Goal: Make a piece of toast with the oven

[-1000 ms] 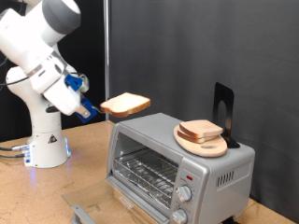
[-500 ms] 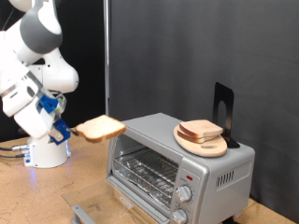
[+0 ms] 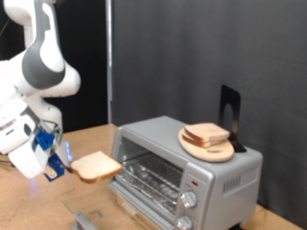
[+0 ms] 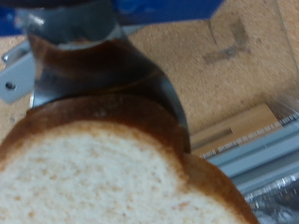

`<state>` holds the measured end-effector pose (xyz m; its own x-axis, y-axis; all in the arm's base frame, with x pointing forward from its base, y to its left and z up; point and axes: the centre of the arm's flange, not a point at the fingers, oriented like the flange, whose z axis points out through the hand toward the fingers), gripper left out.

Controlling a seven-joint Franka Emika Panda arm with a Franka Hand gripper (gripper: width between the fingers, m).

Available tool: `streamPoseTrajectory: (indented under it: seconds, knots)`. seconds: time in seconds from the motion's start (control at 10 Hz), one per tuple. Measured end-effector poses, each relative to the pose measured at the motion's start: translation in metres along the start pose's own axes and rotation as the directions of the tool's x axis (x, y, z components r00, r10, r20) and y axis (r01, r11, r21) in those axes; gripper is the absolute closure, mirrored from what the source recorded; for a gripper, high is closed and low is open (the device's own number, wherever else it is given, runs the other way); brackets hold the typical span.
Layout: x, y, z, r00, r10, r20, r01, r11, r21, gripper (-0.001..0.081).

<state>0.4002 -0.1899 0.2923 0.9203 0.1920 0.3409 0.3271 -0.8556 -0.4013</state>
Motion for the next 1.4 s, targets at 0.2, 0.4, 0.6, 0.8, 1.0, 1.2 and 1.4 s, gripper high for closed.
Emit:
streamPoseTrajectory:
  seconds: [0.2, 0.4, 0.6, 0.8, 1.0, 1.2, 1.4]
  knots:
    - [-0.006, 0.008, 0.014, 1.000, 0.001, 0.000, -0.001, 1.000, -0.001, 0.0478]
    - [-0.006, 0.009, 0.017, 1.000, 0.003, 0.000, -0.003, 1.000, 0.003, 0.0478]
    - [-0.004, 0.009, 0.018, 1.000, -0.001, -0.002, 0.001, 1.000, -0.021, 0.0478]
    - [0.004, 0.003, 0.026, 1.000, -0.029, 0.008, 0.030, 0.998, -0.055, 0.0478]
    - [0.015, -0.007, 0.033, 0.999, -0.053, 0.007, 0.053, 0.997, -0.051, 0.0478]
    - [0.024, -0.017, 0.038, 0.997, -0.073, 0.021, 0.074, 0.996, -0.053, 0.0478]
    - [0.029, -0.023, 0.041, 0.996, -0.071, 0.061, 0.075, 0.995, -0.067, 0.0478]
